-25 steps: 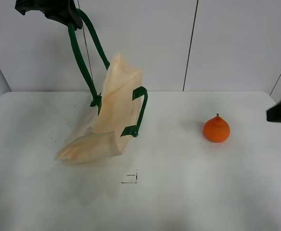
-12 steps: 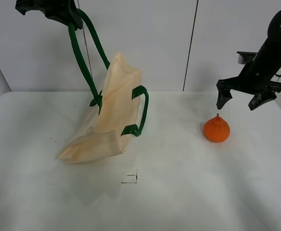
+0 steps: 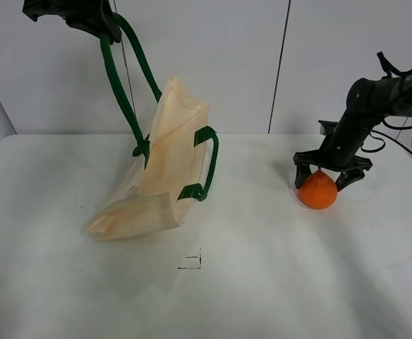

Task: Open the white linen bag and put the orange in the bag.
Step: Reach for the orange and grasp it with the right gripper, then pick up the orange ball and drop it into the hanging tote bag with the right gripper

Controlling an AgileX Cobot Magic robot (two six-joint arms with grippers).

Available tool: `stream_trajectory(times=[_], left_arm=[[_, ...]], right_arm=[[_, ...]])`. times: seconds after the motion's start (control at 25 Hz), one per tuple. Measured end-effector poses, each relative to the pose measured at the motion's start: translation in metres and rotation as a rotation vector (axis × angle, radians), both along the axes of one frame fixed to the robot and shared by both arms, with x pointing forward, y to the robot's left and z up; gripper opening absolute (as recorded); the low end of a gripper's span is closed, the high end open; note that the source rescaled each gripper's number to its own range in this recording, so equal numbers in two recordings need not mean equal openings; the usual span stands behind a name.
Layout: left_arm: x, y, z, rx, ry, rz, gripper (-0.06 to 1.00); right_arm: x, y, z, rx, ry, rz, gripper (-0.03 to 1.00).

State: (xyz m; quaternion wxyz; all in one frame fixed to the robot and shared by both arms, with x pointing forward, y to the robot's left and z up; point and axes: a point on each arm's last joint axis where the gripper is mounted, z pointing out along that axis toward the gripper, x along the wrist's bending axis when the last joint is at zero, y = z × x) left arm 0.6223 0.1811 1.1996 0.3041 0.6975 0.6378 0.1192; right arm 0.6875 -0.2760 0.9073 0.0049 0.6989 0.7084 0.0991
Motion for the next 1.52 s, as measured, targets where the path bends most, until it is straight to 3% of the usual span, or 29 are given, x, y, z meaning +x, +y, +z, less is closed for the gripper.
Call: stream_trajectory(times=[0.12, 0.24, 0.36, 0.4, 0.44, 0.64, 0.8, 0.88, 1.0, 1.24, 1.52], left_arm=[[0.0, 0.0, 0.0, 0.0, 0.0, 0.0, 0.0], [0.0, 0.0, 0.0, 0.0, 0.0, 0.0, 0.0], [0.0, 0.0, 0.0, 0.0, 0.0, 0.0, 0.0], [0.0, 0.0, 0.0, 0.0, 0.0, 0.0, 0.0], [0.0, 0.0, 0.0, 0.001, 0.0, -0.001, 0.0], [0.0, 0.0, 0.0, 0.002, -0.001, -0.002, 0.0], [0.0, 0.0, 0.0, 0.002, -0.001, -0.003, 0.0], [0.0, 0.0, 0.0, 0.002, -0.001, -0.003, 0.0], [0.0, 0.0, 0.0, 0.002, -0.001, -0.003, 0.0], [0.0, 0.0, 0.0, 0.002, -0.001, -0.003, 0.0], [0.0, 0.0, 0.0, 0.002, -0.001, -0.003, 0.0]], right_arm=[[0.001, 0.0, 0.0, -0.004, -0.011, 0.0, 0.94], [0.001, 0.0, -0.002, -0.004, -0.005, 0.001, 0.71], [0.001, 0.0, -0.002, -0.005, -0.001, 0.018, 0.18], [0.002, 0.0, -0.001, -0.003, -0.003, 0.029, 0.05], [0.002, 0.001, 0.002, 0.001, -0.005, 0.034, 0.0], [0.008, 0.008, 0.039, 0.085, -0.052, 0.055, 0.01], [0.013, 0.027, 0.113, 0.28, -0.214, 0.042, 0.01], [0.012, 0.047, 0.15, 0.37, -0.311, 0.078, 0.01], [0.007, 0.089, 0.178, 0.482, -0.381, 0.148, 0.01], [-0.01, 0.179, 0.167, 0.55, -0.377, 0.282, 0.01], [-0.017, 0.246, 0.111, 0.552, -0.326, 0.337, 0.01]])
